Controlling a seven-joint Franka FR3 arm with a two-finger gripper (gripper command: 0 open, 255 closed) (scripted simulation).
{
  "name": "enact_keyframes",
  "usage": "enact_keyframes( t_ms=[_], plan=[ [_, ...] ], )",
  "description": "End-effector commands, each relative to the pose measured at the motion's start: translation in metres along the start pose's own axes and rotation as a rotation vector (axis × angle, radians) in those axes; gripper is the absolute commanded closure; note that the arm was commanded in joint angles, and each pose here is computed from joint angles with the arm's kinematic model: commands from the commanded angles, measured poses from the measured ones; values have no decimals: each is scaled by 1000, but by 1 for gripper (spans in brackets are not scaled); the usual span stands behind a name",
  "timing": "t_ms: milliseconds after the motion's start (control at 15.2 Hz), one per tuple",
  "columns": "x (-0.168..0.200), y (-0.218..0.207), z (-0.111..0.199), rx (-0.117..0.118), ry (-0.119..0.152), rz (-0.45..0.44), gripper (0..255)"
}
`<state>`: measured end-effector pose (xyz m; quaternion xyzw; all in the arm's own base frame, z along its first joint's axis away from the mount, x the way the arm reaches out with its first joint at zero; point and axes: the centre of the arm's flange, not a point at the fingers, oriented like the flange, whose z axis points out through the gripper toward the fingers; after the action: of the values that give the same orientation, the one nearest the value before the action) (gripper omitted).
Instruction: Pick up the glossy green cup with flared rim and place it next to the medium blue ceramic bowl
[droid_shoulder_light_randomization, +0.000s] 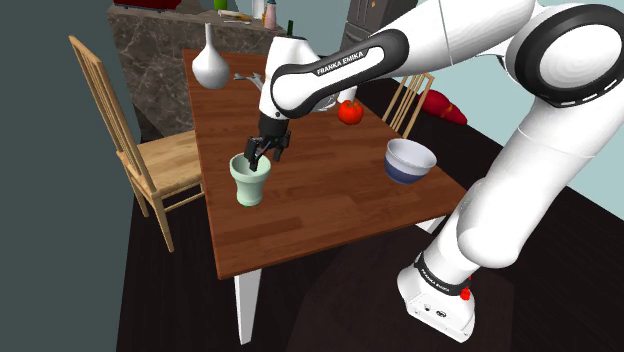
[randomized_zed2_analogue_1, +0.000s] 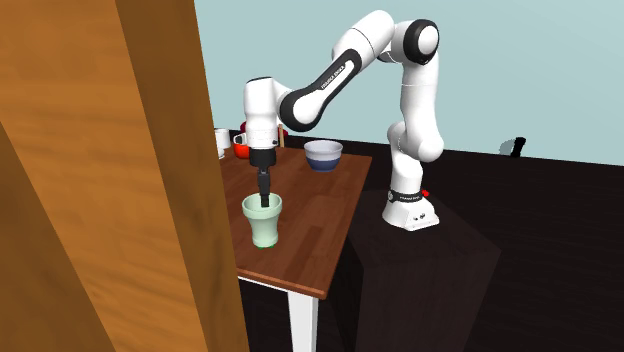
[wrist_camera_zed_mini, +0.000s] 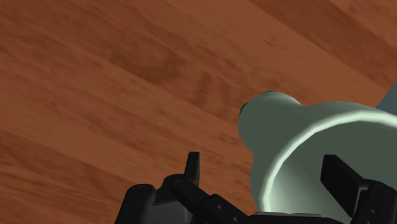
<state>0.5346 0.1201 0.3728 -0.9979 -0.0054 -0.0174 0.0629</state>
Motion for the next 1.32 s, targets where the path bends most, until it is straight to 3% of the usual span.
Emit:
enact_keyframes(
  t_ms=[0,132,198,792,1254],
  plan=[
    [0,0,0,0,0,0,0],
    [0,0,0,0,0,0,0],
    [0,0,0,0,0,0,255],
    [0,0,0,0,0,0,255],
    [1,-5,-36,0,0,0,255]
  ],
)
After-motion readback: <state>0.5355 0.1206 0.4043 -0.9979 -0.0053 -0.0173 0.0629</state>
